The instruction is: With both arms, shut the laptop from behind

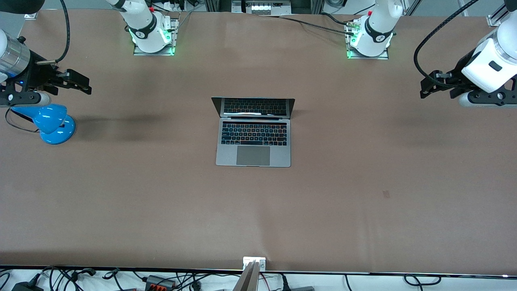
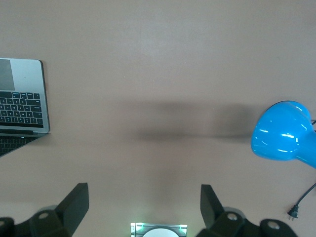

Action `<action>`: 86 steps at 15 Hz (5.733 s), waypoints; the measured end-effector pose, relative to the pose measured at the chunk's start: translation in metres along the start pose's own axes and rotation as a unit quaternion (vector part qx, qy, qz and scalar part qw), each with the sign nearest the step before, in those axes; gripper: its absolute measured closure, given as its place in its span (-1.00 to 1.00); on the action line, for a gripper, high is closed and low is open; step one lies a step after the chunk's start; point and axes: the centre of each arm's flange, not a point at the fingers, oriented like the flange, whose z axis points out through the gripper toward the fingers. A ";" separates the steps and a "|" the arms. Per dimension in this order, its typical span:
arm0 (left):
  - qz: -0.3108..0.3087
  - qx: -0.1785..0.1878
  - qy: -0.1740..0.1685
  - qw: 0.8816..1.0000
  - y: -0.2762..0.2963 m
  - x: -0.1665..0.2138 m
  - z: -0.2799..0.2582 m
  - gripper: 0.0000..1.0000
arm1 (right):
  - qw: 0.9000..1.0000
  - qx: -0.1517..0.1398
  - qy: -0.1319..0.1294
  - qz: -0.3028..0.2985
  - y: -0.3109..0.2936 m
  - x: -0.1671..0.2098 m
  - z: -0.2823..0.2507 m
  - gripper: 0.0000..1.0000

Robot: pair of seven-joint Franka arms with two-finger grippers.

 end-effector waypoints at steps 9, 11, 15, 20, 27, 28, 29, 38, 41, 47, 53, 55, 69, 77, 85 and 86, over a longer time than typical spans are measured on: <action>0.007 -0.022 -0.033 0.999 0.008 -0.009 0.000 0.98 | 1.000 0.000 -0.022 -0.007 -0.004 0.014 0.022 -1.00; 0.008 -0.025 -0.038 0.999 0.009 -0.010 0.002 0.98 | 0.999 -0.001 -0.030 -0.026 -0.022 0.018 0.030 -0.99; 0.008 -0.025 -0.049 0.998 0.009 -0.010 0.006 0.98 | 0.997 -0.010 -0.046 -0.065 -0.073 0.017 0.038 -0.17; 0.018 -0.052 -0.076 0.996 0.021 -0.011 0.017 0.98 | 0.996 -0.012 -0.059 -0.072 -0.092 0.010 0.037 0.74; 0.061 -0.112 -0.107 0.986 0.093 0.007 0.079 0.98 | 0.992 0.022 -0.115 -0.050 -0.185 -0.010 0.080 0.98; 0.072 -0.111 -0.109 0.985 0.111 0.005 0.095 0.98 | 0.991 0.035 -0.119 -0.047 -0.191 -0.010 0.087 0.98; 0.081 -0.109 -0.112 0.984 0.127 0.002 0.110 0.98 | 0.991 0.043 -0.117 -0.043 -0.196 -0.011 0.094 0.98; 0.141 -0.098 -0.147 0.974 0.205 -0.029 0.189 0.98 | 0.998 0.031 -0.052 -0.025 -0.344 -0.102 0.183 0.98; 0.148 -0.102 -0.146 0.973 0.229 -0.031 0.207 0.98 | 0.998 0.033 -0.037 -0.033 -0.357 -0.124 0.205 0.98; 0.140 -0.093 -0.149 0.975 0.287 -0.057 0.257 0.98 | 0.998 0.044 -0.009 -0.033 -0.355 -0.132 0.241 0.98; 0.135 -0.092 -0.141 0.976 0.300 -0.066 0.275 0.98 | 0.999 0.042 -0.010 -0.033 -0.354 -0.133 0.244 0.98; 0.132 -0.094 -0.139 0.977 0.303 -0.066 0.284 0.98 | 0.998 0.044 -0.006 -0.034 -0.355 -0.134 0.246 0.98; 0.111 -0.101 -0.129 0.980 0.318 -0.064 0.302 0.98 | 0.993 0.075 0.083 -0.039 -0.358 -0.112 0.255 0.98; 0.103 -0.112 -0.115 0.982 0.320 -0.054 0.300 0.98 | 0.988 0.095 0.116 -0.022 -0.349 -0.091 0.257 0.98; 0.095 -0.128 -0.106 0.982 0.324 -0.034 0.305 0.98 | 0.982 0.113 0.150 -0.006 -0.344 -0.070 0.272 0.98; 0.093 -0.130 -0.103 0.982 0.324 -0.033 0.308 0.98 | 0.981 0.116 0.156 -0.003 -0.342 -0.067 0.273 0.98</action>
